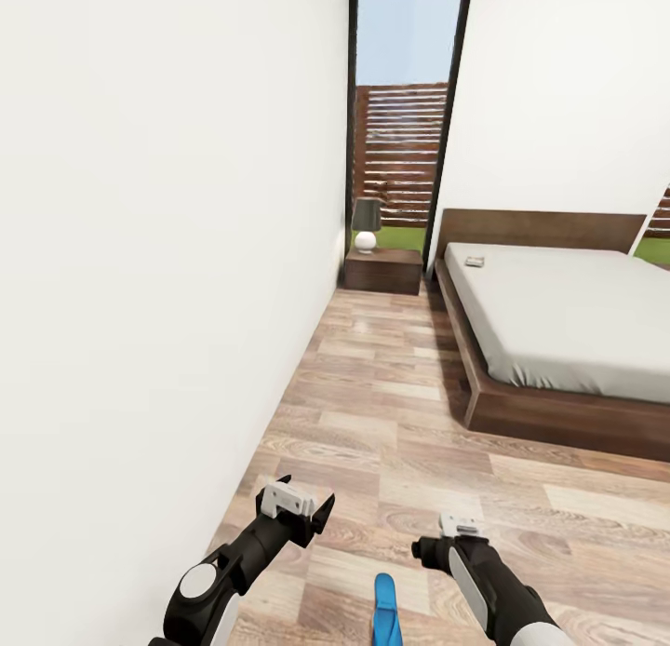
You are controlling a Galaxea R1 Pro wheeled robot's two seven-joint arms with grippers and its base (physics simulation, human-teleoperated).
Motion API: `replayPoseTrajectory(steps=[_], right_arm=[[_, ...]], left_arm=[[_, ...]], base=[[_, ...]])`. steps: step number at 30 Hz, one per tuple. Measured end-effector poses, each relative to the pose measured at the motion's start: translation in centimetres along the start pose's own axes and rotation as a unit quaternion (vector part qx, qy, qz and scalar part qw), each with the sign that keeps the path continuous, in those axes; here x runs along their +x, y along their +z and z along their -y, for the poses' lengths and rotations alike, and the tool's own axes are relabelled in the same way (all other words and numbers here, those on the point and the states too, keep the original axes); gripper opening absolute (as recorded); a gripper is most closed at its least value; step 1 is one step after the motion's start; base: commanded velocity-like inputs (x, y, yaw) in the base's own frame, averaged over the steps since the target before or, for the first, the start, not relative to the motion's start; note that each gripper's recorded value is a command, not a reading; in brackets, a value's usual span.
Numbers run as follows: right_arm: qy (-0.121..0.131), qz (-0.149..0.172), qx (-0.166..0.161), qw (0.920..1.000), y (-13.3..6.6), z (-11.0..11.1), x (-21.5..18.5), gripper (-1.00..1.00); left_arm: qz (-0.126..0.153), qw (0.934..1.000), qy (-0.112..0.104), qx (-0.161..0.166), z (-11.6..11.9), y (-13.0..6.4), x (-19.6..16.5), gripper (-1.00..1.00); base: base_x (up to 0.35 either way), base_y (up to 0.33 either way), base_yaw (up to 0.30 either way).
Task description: In the bedroom, move the book from the bed onto either nightstand, and place the two sandals side by side next to the bed.
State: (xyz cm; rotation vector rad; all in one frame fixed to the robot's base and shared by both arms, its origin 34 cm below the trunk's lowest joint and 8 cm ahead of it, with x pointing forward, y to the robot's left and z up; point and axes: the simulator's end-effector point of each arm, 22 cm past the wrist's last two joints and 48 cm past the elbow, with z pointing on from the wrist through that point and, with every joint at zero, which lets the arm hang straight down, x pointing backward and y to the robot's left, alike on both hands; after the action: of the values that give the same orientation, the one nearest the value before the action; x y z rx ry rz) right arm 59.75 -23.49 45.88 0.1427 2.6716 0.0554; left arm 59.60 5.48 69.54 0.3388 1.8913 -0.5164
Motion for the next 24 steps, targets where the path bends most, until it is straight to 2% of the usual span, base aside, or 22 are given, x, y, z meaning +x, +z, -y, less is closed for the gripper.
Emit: replayPoseTrajectory(steps=[24], right_arm=[[0.001, 0.011, 0.0, 0.9999, 4.0, 0.5, 2.5, 1.0]], left_arm=[[0.0, 1.0, 0.0, 0.0, -0.5, 0.8, 5.0, 1.0]], base=[[0.0, 0.0, 0.0]])
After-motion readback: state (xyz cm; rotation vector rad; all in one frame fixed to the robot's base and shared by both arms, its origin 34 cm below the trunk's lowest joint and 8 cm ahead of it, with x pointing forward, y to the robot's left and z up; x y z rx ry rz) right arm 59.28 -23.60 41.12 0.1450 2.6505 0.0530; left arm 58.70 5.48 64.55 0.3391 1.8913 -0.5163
